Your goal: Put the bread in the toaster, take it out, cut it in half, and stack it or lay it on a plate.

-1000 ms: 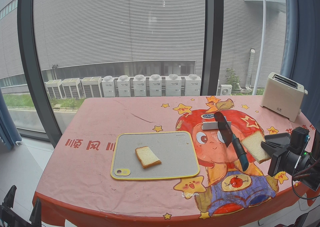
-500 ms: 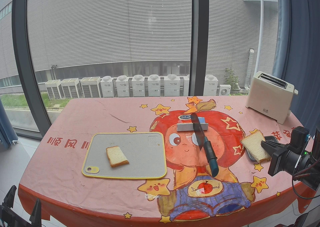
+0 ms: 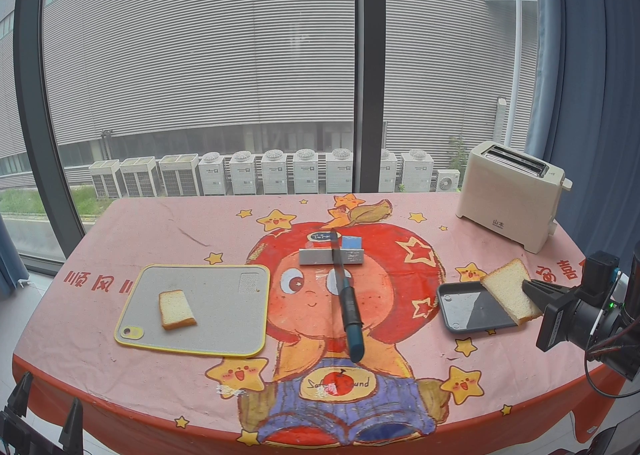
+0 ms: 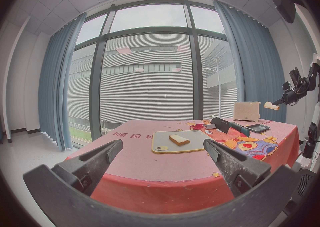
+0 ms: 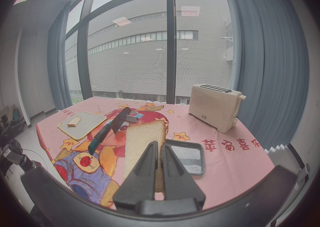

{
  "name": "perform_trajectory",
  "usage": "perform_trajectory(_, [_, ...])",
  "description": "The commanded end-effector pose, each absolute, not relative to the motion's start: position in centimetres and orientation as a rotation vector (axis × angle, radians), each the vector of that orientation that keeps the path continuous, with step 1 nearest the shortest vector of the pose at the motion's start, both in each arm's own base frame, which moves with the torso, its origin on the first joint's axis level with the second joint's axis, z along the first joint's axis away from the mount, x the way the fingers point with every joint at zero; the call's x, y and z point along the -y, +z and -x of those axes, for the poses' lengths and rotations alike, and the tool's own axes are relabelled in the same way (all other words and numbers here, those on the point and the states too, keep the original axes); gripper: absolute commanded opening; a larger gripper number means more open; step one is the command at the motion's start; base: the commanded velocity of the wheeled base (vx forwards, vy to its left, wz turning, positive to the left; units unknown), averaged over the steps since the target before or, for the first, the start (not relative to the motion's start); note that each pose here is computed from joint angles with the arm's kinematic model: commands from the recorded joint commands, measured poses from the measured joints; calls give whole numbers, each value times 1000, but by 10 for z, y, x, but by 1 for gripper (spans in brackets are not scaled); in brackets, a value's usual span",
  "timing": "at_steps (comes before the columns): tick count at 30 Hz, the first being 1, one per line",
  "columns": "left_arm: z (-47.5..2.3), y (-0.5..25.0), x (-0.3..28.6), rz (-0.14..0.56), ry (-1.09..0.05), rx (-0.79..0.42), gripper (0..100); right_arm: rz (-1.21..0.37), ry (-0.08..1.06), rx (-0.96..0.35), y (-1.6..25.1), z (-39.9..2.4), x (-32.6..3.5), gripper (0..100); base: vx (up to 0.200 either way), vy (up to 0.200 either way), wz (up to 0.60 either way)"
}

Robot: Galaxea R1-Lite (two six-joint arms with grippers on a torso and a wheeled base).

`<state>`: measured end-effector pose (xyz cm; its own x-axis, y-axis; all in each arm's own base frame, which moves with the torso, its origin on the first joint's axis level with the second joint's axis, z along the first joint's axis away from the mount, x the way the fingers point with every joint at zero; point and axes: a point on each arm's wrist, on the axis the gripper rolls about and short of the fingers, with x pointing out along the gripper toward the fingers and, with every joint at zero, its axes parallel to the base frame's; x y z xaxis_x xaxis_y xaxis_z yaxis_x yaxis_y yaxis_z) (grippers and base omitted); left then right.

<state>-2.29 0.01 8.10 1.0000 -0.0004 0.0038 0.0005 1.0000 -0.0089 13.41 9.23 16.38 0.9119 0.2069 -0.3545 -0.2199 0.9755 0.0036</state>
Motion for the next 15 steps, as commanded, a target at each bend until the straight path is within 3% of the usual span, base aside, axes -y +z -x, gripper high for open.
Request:
perform_trajectory(1, [23, 76, 0, 6, 0, 3, 100, 36, 221, -364, 163, -135, -93, 0, 0, 0, 0])
perform_trajectory(15, [23, 76, 0, 2, -3, 3, 100, 34, 222, -355, 167, -137, -95, 0, 0, 0, 0])
